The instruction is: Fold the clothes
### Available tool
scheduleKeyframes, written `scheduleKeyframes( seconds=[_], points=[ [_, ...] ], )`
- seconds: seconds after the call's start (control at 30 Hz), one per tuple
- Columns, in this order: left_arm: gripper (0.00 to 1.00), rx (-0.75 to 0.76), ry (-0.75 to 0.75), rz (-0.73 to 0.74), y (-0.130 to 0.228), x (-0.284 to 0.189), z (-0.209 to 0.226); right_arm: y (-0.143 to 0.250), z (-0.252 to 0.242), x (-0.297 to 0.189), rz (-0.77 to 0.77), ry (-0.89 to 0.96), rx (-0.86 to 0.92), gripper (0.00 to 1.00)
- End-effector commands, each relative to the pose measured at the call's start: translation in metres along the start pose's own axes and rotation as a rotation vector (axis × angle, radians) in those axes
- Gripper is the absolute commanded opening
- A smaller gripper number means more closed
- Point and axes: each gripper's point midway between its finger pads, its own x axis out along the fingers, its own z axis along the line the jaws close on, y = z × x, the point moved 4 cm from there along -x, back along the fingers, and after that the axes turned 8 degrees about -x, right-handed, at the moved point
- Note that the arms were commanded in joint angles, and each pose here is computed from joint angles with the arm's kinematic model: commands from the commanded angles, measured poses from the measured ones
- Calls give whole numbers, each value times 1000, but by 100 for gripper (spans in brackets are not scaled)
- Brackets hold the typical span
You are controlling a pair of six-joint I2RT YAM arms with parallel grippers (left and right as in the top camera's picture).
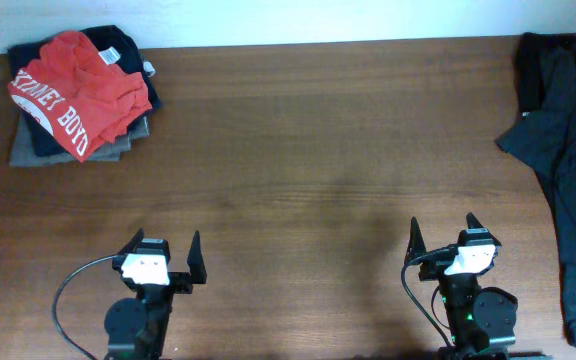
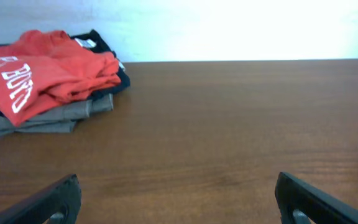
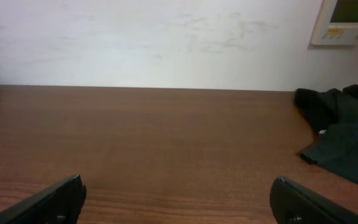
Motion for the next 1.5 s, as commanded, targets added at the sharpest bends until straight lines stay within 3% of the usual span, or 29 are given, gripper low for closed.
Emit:
scheduleKeyframes(
  seconds=[0.0, 0.3, 1.47],
  points=[
    [99, 14, 42, -5, 0, -1, -5, 2, -1, 0, 5, 7, 1, 99],
    [99, 22, 63, -103, -18, -8, -9, 2, -1, 0, 5, 7, 1, 99],
    [99, 19, 61, -100, -17, -8, -8, 2, -1, 0, 5, 7, 1, 99]
  ],
)
